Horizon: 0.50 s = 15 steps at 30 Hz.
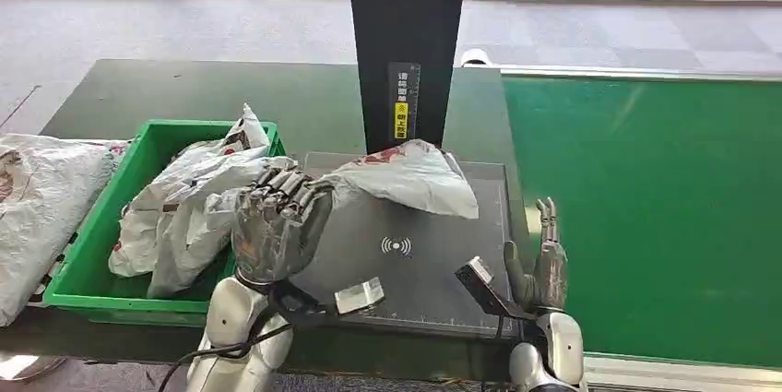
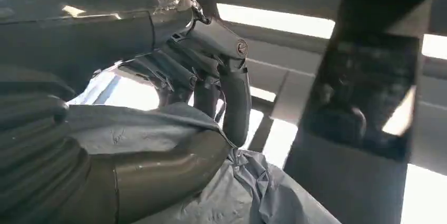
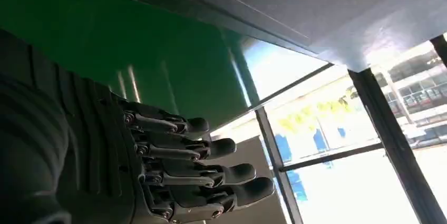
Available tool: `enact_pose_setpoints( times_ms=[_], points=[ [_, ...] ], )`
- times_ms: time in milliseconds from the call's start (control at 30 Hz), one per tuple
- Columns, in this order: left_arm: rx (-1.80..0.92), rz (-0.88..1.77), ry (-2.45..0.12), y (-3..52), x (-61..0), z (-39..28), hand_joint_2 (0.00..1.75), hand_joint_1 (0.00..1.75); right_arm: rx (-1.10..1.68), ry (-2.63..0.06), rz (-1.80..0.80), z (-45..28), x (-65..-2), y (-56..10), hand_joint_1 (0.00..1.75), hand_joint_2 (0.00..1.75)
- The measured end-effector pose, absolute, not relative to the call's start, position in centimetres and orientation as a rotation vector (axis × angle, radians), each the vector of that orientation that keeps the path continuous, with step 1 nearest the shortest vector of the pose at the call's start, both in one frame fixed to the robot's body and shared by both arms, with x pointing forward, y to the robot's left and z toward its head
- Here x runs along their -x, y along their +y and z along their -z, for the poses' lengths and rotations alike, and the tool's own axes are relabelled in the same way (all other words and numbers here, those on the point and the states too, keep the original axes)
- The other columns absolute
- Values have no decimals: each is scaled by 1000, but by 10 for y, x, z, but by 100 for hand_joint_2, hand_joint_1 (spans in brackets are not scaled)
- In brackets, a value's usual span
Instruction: Moved the parcel from conveyor to table for the left to box.
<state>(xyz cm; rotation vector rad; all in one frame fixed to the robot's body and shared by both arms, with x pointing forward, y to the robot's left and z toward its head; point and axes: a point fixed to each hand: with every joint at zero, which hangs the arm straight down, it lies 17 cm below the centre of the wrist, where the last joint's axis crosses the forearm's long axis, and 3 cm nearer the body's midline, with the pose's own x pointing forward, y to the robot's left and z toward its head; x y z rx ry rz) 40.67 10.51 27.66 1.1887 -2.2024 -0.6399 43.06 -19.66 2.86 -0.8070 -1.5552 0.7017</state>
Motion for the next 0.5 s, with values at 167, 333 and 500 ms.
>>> enact_pose_setpoints(
  times_ms=[167,333,500],
  points=[
    [-1235,657,-2165,106,-414,-277,175,175,800,-1548,-694,-27,-428,-198,0,0],
    [-1238,687,-2104,101,-427,-264,175,175,800,-1547,-704,-28,-425,-198,0,0],
    [-1224,689,-2107,99,-429,-263,175,175,805,-1553,-707,-31,-425,-198,0,0]
  ],
)
